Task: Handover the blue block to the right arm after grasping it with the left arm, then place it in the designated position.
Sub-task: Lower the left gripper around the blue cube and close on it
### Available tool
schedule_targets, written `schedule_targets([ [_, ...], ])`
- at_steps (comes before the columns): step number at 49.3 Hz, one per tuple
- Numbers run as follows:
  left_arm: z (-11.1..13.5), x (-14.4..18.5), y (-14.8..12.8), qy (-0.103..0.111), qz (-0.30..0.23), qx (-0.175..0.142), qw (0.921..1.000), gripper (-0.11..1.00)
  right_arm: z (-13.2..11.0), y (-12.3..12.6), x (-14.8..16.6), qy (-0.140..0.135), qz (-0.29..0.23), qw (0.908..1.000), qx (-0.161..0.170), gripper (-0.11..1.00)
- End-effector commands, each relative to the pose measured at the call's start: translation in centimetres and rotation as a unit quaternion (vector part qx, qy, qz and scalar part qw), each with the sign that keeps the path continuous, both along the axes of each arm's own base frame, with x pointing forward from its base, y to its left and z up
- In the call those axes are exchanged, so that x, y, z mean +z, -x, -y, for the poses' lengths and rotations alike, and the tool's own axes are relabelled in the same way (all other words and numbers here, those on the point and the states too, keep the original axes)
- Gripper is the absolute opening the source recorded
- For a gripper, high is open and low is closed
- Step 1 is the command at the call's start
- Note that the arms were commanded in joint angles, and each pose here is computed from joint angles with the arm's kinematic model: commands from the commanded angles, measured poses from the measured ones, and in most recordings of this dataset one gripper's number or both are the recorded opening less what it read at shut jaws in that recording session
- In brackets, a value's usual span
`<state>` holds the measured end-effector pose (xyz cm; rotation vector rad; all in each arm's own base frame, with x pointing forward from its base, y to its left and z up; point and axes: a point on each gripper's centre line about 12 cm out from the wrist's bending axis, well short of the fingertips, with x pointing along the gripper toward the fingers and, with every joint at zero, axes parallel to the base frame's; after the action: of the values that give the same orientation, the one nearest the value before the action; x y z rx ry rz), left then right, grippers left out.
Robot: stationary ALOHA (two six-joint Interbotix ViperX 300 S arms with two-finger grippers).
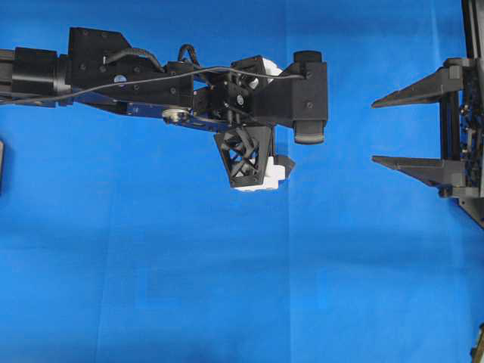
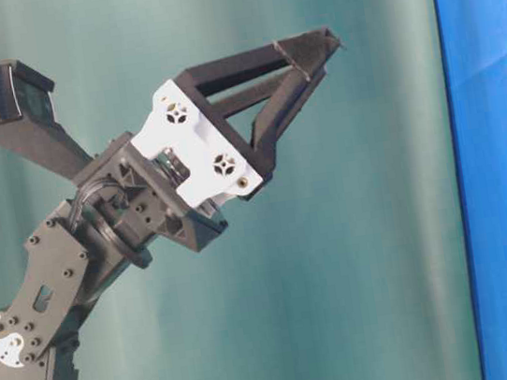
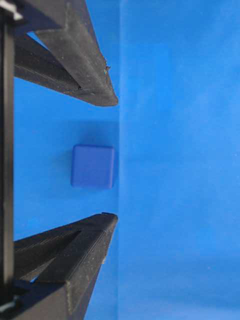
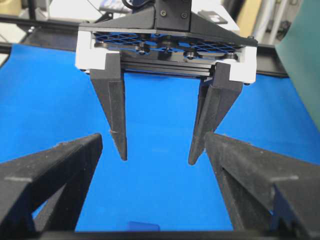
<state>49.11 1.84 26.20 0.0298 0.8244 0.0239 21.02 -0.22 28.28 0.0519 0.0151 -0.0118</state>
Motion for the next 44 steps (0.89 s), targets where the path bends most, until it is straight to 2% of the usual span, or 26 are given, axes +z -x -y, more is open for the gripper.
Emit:
schedule_targets([
  [1, 0.0, 1.4, 0.1, -0.001, 0.018, 0.000, 0.9998, 0.91, 0.0, -0.3, 0.9, -0.002, 0.011, 0.9999, 0.000, 0.97],
  [20, 0.0, 0.2, 0.0, 0.001, 0.025, 0.002, 0.9997, 0.91, 0.0, -0.3, 0.7, -0.001, 0.008, 1.0000, 0.000, 0.97],
  [44, 0.0, -6.1, 0.3, 0.006, 0.069, 0.005, 0.9976, 0.91, 0.0, -0.6, 0.3, -0.003, 0.001, 1.0000, 0.000, 0.97],
])
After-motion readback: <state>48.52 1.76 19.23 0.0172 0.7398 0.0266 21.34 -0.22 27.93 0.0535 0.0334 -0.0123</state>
